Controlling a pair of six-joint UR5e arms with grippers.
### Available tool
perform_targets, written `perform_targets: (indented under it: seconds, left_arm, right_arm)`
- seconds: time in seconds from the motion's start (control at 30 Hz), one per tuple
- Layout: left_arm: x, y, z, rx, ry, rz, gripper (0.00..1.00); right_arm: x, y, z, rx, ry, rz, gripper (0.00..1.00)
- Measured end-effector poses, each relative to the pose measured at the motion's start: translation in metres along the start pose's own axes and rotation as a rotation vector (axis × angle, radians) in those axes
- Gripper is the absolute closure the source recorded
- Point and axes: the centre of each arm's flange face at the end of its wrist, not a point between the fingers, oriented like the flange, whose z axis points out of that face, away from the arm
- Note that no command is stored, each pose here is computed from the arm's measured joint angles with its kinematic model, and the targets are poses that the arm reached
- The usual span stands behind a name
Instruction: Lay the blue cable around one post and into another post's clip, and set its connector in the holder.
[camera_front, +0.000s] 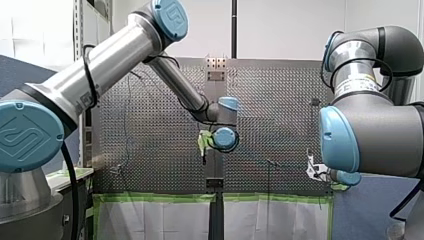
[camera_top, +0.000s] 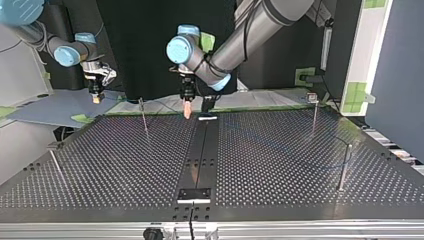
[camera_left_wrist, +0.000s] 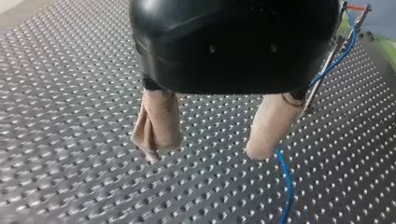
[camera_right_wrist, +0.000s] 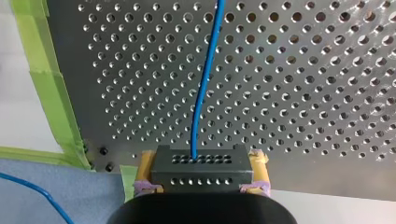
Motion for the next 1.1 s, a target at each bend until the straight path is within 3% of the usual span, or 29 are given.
perform_targets:
  seconds: [0.27,0.77,1.1]
  left_arm:
    - [-0.021,0.009,-0.014,-0.001,-0.021,0.002,0.00]
    - [-0.053,0.051,-0.053,-0.106,0.014,-0.062,0.00]
    - [-0.071,0.076,-0.086,-0.163,0.046,-0.045,0.00]
  right_arm:
    - [0.000,-0.004,0.000,0.014,0.001,0.008,1.00]
    - [0.001,-0.007,0.001,0.020,0.006,0.027,1.00]
    - [0.001,-0.008,0.001,0.022,0.009,0.028,1.00]
